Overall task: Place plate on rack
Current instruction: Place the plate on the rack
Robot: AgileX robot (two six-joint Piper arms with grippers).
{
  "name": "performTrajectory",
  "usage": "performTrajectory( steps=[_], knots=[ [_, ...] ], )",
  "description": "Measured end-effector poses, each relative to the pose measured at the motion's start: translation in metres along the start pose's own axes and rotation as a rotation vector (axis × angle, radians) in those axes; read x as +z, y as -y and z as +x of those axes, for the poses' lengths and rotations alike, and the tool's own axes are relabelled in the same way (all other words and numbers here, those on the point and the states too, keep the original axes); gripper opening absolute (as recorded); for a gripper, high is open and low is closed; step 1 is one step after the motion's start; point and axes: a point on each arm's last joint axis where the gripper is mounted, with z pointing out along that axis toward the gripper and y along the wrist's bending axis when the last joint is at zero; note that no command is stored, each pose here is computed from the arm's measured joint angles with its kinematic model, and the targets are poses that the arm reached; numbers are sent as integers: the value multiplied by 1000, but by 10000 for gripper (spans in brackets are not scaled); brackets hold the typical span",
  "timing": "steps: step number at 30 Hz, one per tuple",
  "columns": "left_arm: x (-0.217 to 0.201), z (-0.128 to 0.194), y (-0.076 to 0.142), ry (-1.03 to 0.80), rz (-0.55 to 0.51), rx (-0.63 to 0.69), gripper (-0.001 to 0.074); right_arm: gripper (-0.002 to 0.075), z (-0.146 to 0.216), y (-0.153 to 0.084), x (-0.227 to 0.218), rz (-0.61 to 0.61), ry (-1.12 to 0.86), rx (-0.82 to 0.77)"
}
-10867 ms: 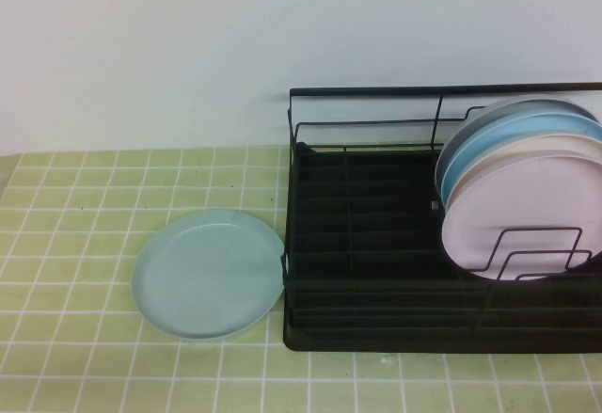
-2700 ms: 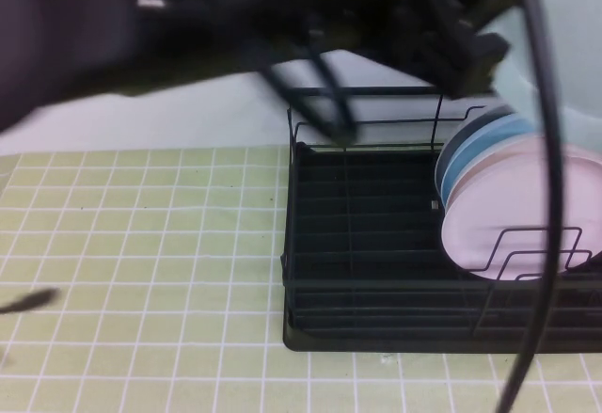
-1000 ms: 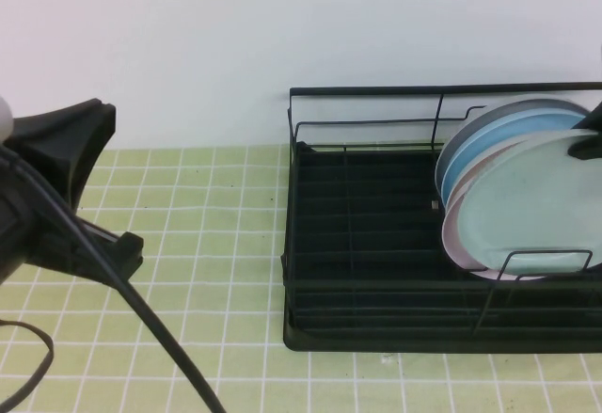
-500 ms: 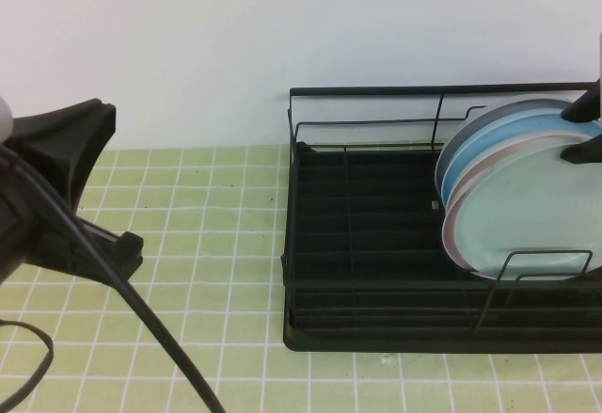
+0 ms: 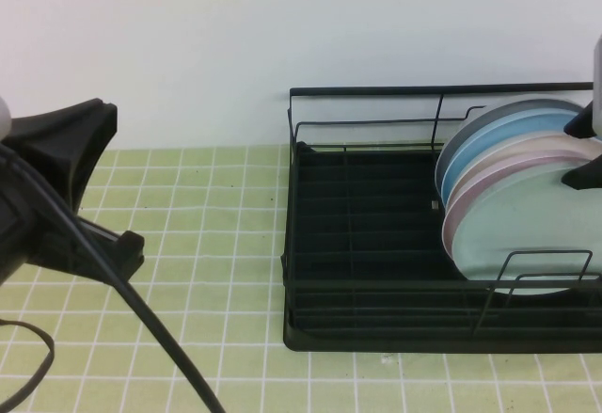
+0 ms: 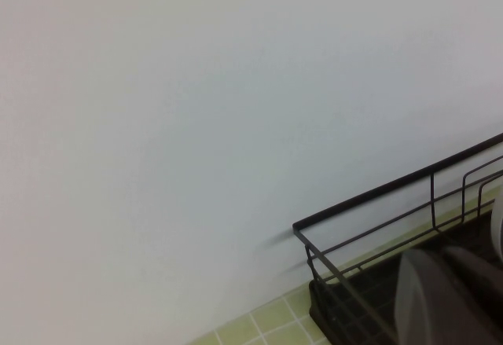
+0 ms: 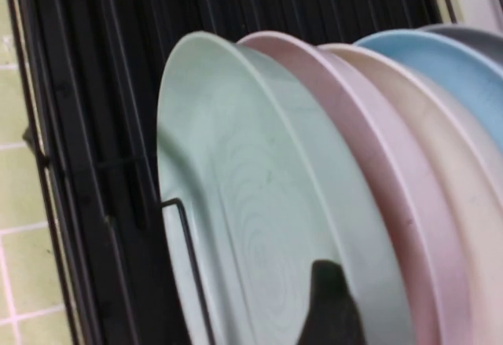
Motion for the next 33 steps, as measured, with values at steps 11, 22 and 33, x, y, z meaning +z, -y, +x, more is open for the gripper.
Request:
performTrajectory(
  steps=[11, 22, 33],
  knots=[
    [0, 0, 0, 0, -3, -4, 0, 501, 7, 0, 14, -43, -18, 54],
    [0, -2, -1, 16, -12, 41, 0, 503, -4, 0, -1, -3, 38, 66],
    [-23, -13, -14, 109, -58, 69, 0, 503, -15, -10, -31, 33, 41, 34]
  ],
)
